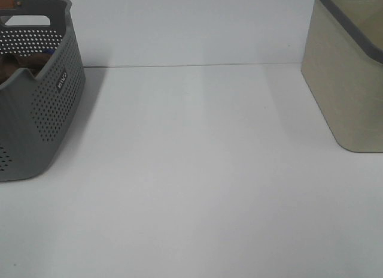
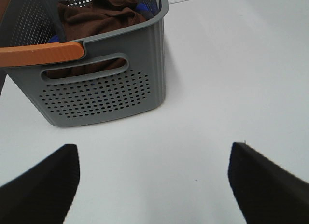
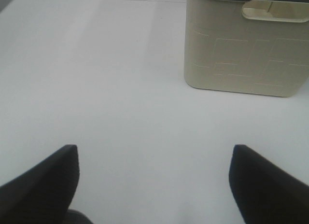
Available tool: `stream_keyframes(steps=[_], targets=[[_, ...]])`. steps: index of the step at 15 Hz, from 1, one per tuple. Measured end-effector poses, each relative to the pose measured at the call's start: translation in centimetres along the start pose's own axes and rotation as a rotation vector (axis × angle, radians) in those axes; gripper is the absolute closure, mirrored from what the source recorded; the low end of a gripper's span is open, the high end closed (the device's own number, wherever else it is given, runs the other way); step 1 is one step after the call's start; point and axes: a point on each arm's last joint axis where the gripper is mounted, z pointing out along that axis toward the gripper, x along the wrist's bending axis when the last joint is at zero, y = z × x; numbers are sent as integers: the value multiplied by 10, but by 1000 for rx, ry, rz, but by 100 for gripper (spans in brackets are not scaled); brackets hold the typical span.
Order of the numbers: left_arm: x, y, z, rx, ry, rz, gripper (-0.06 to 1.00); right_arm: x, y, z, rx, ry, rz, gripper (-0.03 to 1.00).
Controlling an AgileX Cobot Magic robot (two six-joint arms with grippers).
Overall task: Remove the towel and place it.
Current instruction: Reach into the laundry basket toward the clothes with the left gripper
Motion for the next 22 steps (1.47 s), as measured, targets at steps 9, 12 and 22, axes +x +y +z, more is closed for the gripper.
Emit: stream_keyframes(steps=[9,12,22], targets=[[0,0,0,0,0,0,15,0,0,0,0,0,0,17],[0,0,0,0,0,0,15,0,0,0,0,0,0,17],[0,0,0,0,0,0,15,0,0,0,0,0,0,17]])
